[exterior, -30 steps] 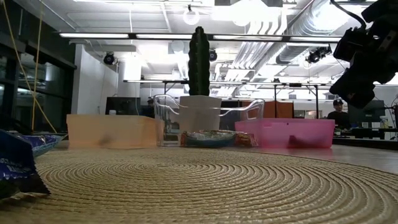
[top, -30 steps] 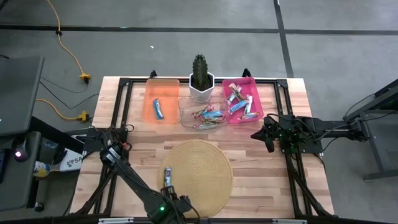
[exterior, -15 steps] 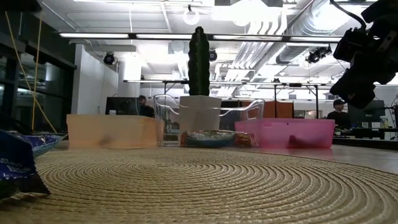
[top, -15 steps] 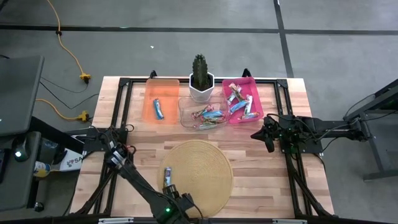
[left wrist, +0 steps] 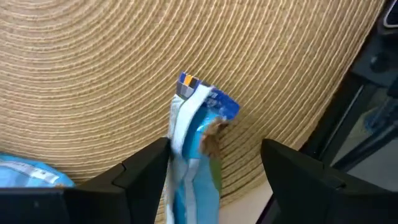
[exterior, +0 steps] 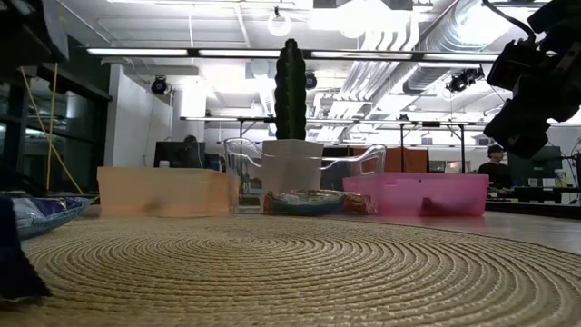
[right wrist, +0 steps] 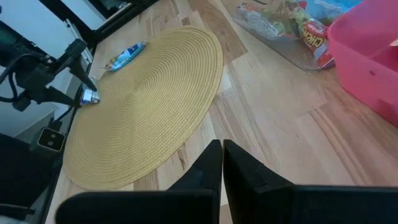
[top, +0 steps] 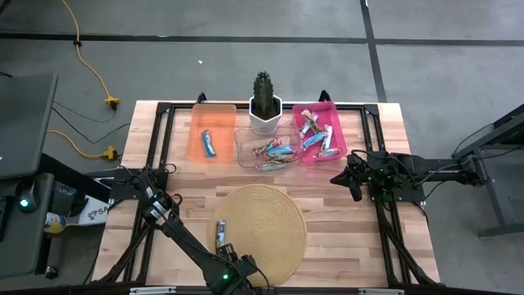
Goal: Pick and place Granola Bars by type
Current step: Put the blue granola bar into the orange bin
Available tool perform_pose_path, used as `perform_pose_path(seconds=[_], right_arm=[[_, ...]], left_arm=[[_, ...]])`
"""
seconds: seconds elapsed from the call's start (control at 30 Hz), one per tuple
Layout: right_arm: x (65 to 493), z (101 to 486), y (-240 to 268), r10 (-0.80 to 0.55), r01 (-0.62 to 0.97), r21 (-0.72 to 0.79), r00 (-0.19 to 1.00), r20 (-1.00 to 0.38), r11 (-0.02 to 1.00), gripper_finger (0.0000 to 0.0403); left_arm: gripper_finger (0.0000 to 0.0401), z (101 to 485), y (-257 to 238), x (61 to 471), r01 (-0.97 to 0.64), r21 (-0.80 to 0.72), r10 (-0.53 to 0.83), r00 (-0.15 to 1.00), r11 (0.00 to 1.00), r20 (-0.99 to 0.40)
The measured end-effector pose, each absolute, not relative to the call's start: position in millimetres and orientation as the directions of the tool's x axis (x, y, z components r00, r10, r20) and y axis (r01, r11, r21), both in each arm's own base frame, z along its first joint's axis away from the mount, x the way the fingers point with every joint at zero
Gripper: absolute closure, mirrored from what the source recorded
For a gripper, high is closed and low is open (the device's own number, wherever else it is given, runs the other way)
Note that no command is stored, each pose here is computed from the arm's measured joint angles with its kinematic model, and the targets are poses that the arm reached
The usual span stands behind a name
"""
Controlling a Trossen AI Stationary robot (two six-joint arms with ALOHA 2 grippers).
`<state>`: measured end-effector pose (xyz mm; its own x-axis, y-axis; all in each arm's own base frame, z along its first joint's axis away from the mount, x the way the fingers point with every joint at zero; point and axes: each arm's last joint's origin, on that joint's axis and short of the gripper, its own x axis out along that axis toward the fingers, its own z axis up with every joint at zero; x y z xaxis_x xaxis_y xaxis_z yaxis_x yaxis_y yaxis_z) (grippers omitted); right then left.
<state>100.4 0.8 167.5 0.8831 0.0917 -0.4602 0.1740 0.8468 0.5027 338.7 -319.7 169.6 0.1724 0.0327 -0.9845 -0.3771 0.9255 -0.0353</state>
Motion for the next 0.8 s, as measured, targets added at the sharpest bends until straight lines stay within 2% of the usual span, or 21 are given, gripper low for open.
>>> perform_pose_path(seconds=[0.3,0.8], right_arm=[[100.4,167.6,0.9,0.097,0.169,0.505,0.883,-0.459,0.846,0.0402],[100.4,167.7,0.9,0.097,0.169,0.505,0.884,-0.458,0.846,0.0402]], left_arm=[[0.0158,166.1,-320.5,338.5,-0.362,-0.034,0.024,0.155,0.932,-0.988],[0.031,166.4,-321.6,338.2,-0.354,-0.057,-0.011,0.13,0.934,-0.991]])
